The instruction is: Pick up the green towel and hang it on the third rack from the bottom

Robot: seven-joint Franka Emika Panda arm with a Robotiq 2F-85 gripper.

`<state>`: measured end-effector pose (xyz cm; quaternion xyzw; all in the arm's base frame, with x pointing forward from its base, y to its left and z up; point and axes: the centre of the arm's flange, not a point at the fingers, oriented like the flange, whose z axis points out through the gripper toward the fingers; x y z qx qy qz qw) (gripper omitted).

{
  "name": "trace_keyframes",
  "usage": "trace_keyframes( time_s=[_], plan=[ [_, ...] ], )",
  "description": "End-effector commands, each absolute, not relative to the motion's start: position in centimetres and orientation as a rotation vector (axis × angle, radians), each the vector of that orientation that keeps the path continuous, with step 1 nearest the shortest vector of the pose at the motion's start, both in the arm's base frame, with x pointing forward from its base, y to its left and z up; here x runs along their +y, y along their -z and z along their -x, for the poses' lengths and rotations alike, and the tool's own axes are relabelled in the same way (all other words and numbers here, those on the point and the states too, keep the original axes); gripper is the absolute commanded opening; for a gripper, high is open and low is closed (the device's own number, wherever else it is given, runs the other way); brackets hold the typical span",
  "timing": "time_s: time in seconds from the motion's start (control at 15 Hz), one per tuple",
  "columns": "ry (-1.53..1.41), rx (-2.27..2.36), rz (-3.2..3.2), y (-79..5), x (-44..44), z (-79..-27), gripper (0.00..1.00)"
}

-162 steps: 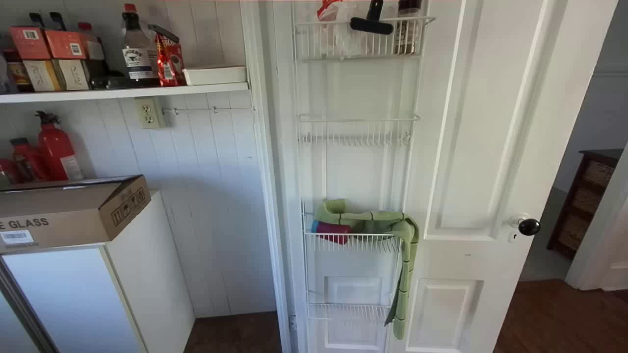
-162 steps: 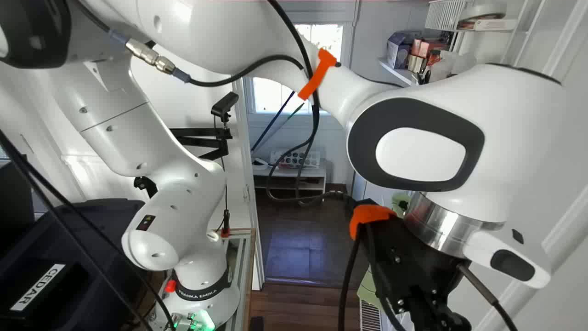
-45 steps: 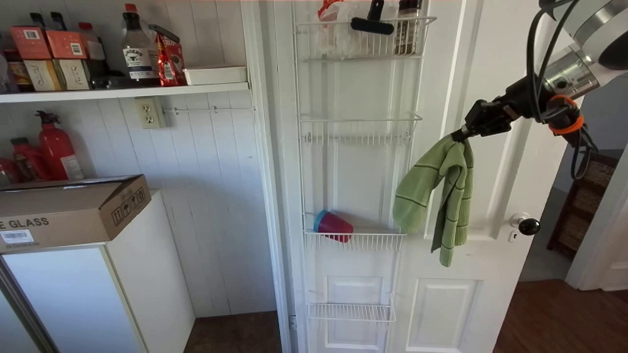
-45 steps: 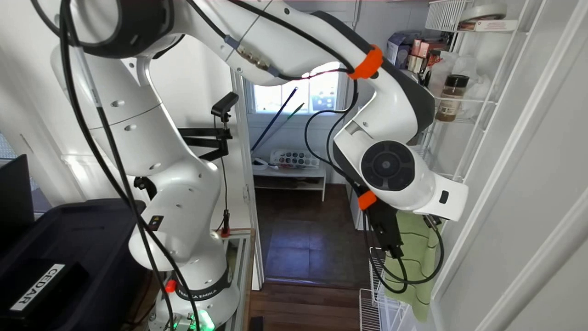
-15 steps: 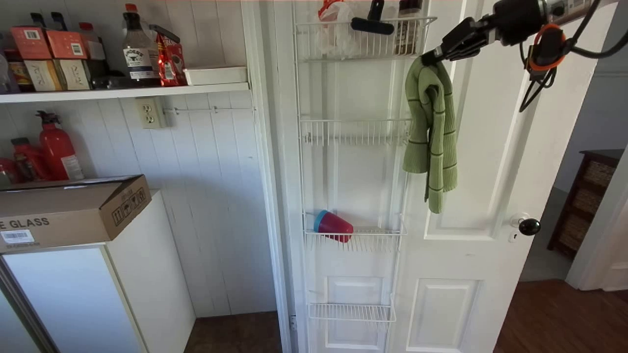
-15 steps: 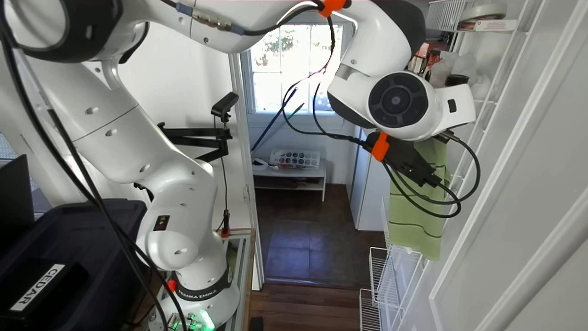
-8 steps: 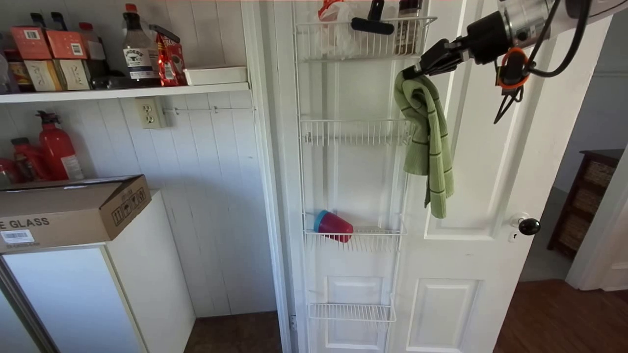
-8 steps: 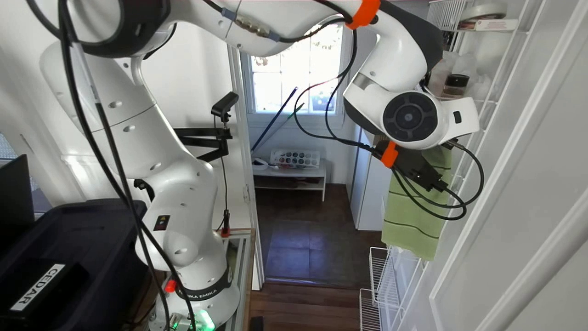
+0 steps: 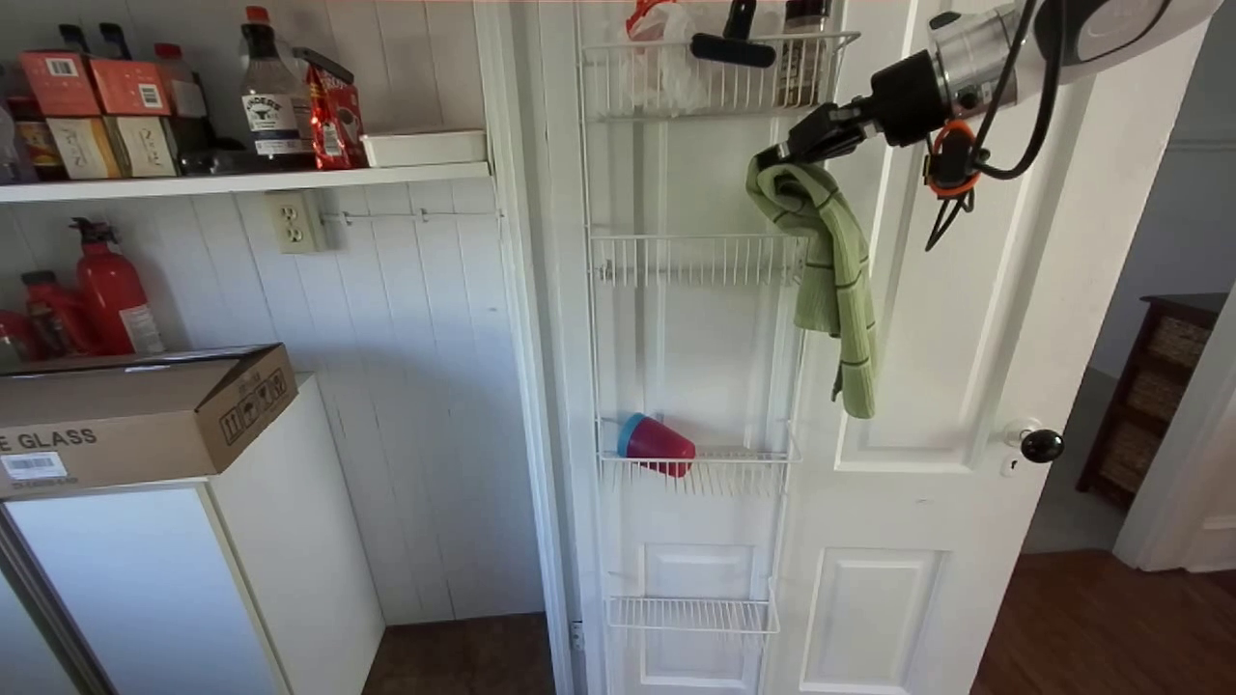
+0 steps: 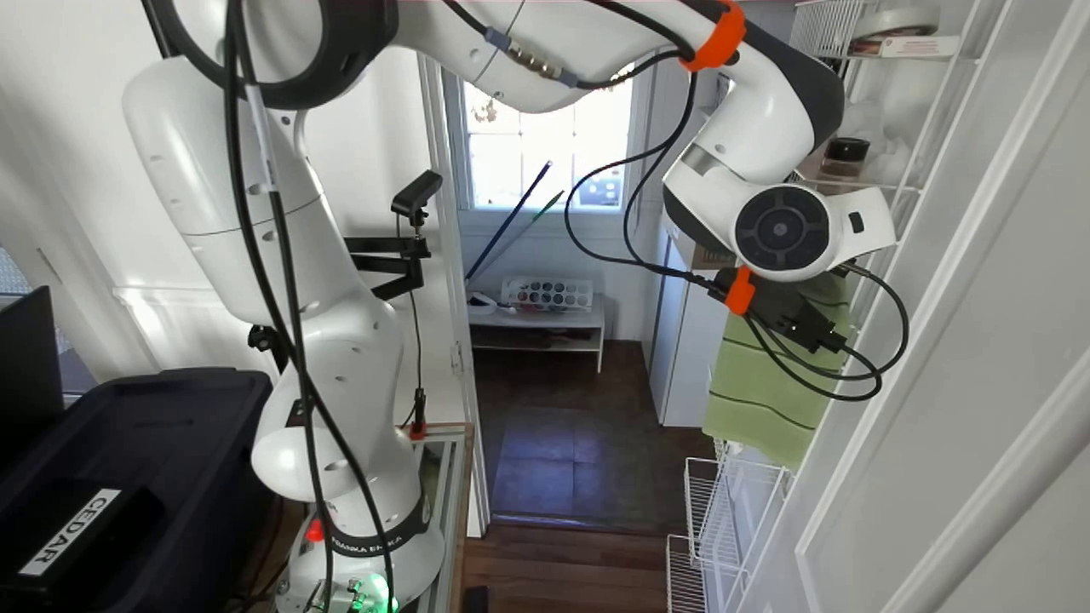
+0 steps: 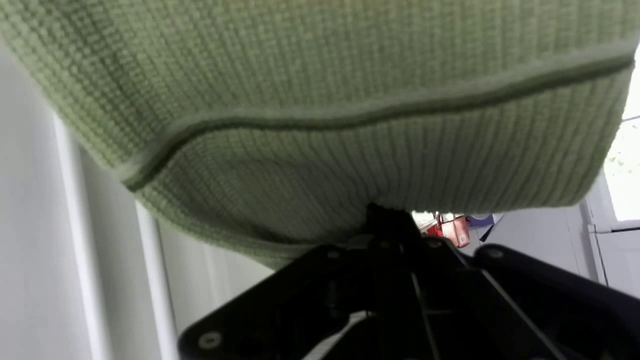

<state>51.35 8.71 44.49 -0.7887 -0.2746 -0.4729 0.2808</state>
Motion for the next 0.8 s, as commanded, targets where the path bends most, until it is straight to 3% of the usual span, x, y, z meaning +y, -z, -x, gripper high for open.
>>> trace_keyframes(
  time_s=[0.0, 0.73],
  plan=[
    [1.265, -0.734, 2.116, -44.3, 8.7, -51.4, 0.04],
    [1.281, -0.827, 2.020, -43.9, 9.9, -53.1, 0.01]
  ],
)
